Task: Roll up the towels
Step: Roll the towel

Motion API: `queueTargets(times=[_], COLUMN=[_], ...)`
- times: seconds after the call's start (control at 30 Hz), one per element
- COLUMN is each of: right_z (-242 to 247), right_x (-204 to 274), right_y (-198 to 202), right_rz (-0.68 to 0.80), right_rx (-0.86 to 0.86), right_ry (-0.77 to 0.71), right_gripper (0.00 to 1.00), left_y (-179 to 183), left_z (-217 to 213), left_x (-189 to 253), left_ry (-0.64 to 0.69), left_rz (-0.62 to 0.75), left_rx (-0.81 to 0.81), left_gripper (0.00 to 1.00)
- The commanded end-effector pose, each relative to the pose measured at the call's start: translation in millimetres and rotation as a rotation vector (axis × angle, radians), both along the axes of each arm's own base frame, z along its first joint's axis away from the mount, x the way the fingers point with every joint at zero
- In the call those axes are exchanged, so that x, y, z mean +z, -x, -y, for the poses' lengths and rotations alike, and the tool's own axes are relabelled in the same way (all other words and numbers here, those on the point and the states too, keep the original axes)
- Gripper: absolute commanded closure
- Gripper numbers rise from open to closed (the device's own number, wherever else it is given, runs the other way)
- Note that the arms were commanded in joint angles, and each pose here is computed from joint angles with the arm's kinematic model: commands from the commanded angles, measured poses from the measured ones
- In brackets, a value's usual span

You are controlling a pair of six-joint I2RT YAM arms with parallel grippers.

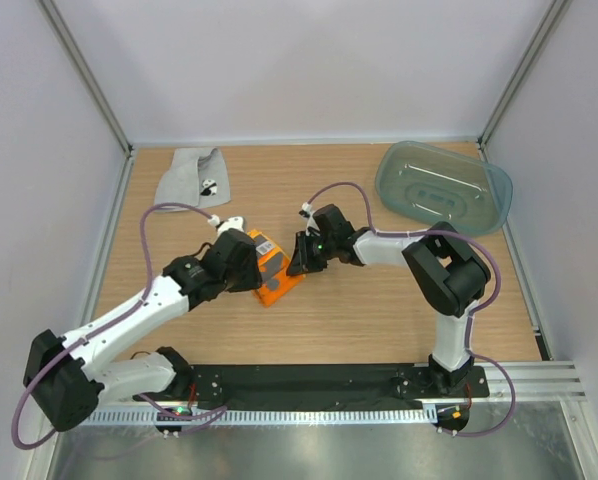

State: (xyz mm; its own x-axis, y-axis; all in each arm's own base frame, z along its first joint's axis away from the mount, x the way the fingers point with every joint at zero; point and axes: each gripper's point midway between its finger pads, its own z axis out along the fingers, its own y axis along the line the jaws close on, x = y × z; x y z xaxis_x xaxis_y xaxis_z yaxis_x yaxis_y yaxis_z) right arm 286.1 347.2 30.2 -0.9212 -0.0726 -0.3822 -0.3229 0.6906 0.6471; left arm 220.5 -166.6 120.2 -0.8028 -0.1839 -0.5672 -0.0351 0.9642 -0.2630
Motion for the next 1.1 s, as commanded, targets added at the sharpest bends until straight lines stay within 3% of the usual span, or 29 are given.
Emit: queueTargets(times=[0.0, 0.13, 0.27, 0.77, 1.07], right_z=[3.2, 6.2, 7.2, 9.1, 4.7], right_x=[-1.4, -0.6, -4.3, -10.9, -9.3], right_y=[-10.1, -7.9, -6.2, -6.4, -12.5], right_rz=[0.034, 0.027, 0.017, 0.005, 0.004], right_rx=[-0.011, -0.006, -0.005, -0.010, 0.000], right_ry=[0.040, 0.053, 0.059, 0.084, 0.088], right_gripper=[0.77, 0.77, 0.77, 0.77, 0.77], left_y=[-13.7, -16.8, -25.0, -22.4, -7.7], left_z=[33.2, 63.2, 68.9, 40.2, 30.4], left_x=[18.8, 7.0, -15.8, -72.7, -93.6], left_ry=[0.010, 0.060, 0.020, -0.162, -0.165], left_rz=[0.125, 0.123, 0.093, 0.004, -0.043], left_rx=[-0.117, -0.188, -0.184, -0.130, -0.110], left_gripper=[0.57, 0.56, 0.57, 0.58, 0.61])
